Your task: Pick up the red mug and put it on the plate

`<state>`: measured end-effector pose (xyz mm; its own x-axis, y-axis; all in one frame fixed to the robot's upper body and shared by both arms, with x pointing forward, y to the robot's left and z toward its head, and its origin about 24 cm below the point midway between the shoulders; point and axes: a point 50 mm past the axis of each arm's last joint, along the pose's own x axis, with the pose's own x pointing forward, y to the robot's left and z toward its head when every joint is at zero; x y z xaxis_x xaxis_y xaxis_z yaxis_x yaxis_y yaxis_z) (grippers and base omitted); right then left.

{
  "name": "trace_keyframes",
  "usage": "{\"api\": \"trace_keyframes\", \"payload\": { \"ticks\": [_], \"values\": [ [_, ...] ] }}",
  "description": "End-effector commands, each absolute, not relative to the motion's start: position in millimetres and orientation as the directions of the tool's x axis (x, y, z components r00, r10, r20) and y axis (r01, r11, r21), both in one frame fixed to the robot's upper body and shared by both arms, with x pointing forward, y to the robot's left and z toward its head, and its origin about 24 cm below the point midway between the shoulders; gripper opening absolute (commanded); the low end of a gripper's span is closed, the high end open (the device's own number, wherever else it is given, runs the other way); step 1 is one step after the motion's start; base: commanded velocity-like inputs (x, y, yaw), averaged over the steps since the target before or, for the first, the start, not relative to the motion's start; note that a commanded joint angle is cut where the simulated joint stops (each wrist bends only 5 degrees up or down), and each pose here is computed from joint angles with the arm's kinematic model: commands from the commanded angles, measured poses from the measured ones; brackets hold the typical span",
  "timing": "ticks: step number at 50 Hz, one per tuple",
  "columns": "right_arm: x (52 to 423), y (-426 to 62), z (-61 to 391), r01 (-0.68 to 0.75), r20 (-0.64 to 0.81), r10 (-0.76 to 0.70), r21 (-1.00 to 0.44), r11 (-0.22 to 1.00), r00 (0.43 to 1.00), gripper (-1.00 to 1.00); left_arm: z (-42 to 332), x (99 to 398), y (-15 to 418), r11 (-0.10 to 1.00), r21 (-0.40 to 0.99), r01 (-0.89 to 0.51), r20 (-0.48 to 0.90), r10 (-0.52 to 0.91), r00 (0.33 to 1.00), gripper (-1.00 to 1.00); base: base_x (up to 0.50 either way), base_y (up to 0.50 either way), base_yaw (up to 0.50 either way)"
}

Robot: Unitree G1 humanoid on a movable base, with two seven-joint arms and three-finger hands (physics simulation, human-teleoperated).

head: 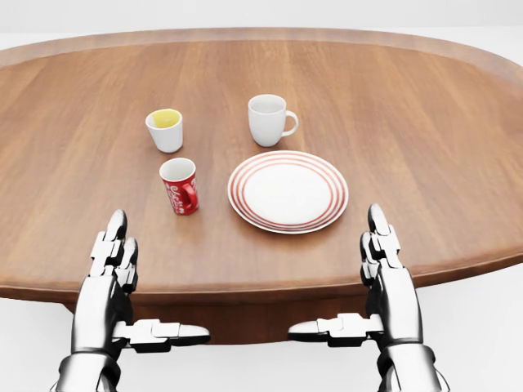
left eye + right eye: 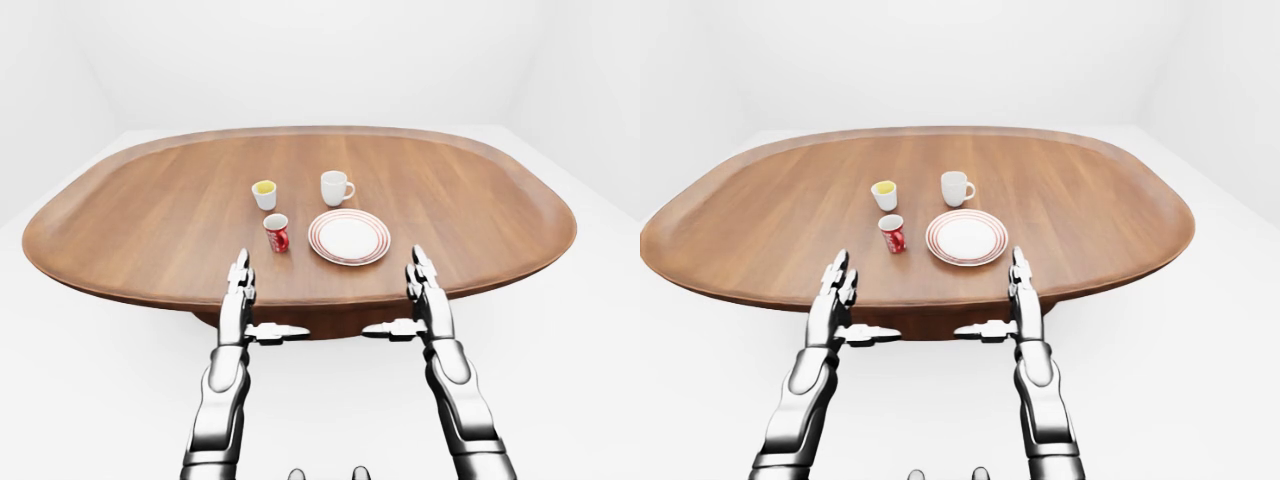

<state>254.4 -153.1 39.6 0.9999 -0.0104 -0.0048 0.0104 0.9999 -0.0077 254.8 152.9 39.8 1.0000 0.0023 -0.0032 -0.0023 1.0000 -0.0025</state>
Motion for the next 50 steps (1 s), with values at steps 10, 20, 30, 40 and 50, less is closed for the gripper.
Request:
{"api": "trace_keyframes", "payload": {
  "ticks": [10,20,30,40,50],
  "values": [
    [255.1,-159.0,36.9,0.027,-0.009,-0.027,-0.027,0.999,1.0,1.0,39.2,257.7,162.9,0.999,-0.024,-0.027,-0.003,0.027,1.0,1.0,0.0,0.0,0.0],
    [253.6,-158.3,39.6,0.024,0.002,-0.024,-0.029,0.999,1.0,1.0,39.9,257.2,163.6,0.999,-0.03,-0.033,-0.004,0.033,0.999,1.0,0.0,0.0,0.0],
    [252.3,-159.2,40.9,0.027,0.005,-0.027,-0.037,0.999,1.0,1.0,41.5,257.8,164.9,0.999,-0.029,-0.043,0.004,0.043,0.999,1.0,0.0,0.0,0.0],
    [252.7,-159.1,39.6,0.027,0.003,-0.027,-0.042,0.999,1.0,1.0,41.2,256.6,163.0,0.999,-0.027,-0.04,0.005,0.04,0.999,1.0,0.0,0.07,0.0],
    [251.3,-158.7,40.2,0.027,0.005,-0.027,-0.048,0.998,1.0,1.0,43.8,254.4,163.1,0.999,-0.029,-0.041,0.011,0.041,0.999,1.0,0.0,0.2,0.0]
  ]
}}
